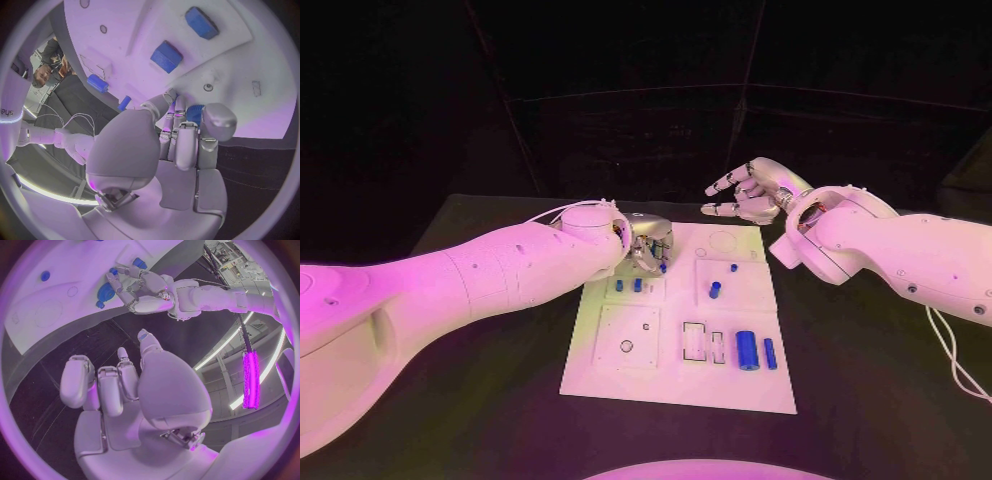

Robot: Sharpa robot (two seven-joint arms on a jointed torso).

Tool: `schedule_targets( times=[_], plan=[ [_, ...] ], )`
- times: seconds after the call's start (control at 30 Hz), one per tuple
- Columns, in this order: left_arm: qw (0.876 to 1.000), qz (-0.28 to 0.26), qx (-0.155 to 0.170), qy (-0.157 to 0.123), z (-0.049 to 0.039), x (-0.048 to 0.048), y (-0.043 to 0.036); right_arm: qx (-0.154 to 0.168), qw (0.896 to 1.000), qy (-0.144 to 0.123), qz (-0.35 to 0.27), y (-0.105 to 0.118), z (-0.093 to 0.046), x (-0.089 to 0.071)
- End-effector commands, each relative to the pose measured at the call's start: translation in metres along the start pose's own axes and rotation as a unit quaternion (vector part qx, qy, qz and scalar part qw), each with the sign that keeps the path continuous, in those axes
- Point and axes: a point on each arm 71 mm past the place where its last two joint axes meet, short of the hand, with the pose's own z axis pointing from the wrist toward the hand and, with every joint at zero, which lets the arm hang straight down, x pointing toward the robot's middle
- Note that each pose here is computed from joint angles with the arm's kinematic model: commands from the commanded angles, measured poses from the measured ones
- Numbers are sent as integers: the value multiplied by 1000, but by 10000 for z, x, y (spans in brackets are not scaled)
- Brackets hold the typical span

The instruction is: Assemble the parts on the task board

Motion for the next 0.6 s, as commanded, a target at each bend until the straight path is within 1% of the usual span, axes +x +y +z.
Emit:
schedule_targets(
  times=[0.03, 0.13, 0.3, 0.47, 0.53, 0.6],
  plan=[
    [999, 2, 10, -33, -25, -24, -6, -4, 1000, 1, 0, 14, 7, -6],
    [999, -3, 16, -43, -52, -34, -12, -4, 1000, 1, 0, 13, 10, -5],
    [998, -10, 22, -58, -124, -62, -1, -3, 1000, 0, -1, 4, 13, -10],
    [996, -18, 26, -80, -211, -161, 22, -2, 1000, 0, -1, -6, 16, -14],
    [996, -21, 24, -87, -252, -203, 48, -1, 1000, 0, -2, -12, 19, -17],
    [995, -23, 21, -90, -287, -224, 78, -1, 1000, 0, -2, -16, 20, -18]
  ],
)
